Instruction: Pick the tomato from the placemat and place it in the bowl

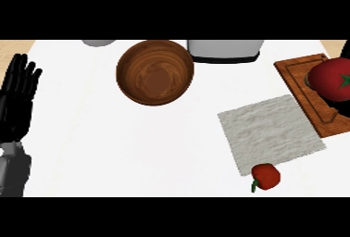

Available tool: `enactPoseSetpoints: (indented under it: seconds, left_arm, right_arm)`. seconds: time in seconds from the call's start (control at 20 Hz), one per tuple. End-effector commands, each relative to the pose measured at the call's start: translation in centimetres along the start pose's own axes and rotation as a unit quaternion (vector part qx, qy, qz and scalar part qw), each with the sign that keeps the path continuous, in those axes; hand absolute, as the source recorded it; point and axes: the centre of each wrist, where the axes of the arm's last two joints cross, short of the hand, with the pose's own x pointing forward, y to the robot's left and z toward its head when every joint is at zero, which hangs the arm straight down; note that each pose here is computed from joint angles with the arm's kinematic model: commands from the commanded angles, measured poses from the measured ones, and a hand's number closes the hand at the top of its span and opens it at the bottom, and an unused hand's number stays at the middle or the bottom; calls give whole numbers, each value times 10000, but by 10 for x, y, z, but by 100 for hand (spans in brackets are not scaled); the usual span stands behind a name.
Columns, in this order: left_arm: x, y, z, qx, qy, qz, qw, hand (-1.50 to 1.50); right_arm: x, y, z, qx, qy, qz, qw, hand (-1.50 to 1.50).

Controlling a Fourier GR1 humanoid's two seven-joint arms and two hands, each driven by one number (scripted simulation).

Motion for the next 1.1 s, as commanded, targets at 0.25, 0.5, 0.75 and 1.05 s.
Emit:
enactPoseSetpoints:
  seconds: [0.25,0.5,0.75,1.05]
  left_arm:
    - [16,8,0,-88,-83,-24,9999,0]
    - [8,-7,-4,-134,34,2,9999,0]
    - [2,-8,-7,-91,-41,74,9999,0]
    - [3,-18,-13,-112,-32,40,9999,0]
  right_arm:
    - [107,-2,-32,340,-282,-700,9966,150]
    - [155,24,-63,685,-235,-591,9956,150]
    - [179,62,-100,1104,-238,-593,9918,150]
    - [190,126,-124,1470,-148,-703,9865,150]
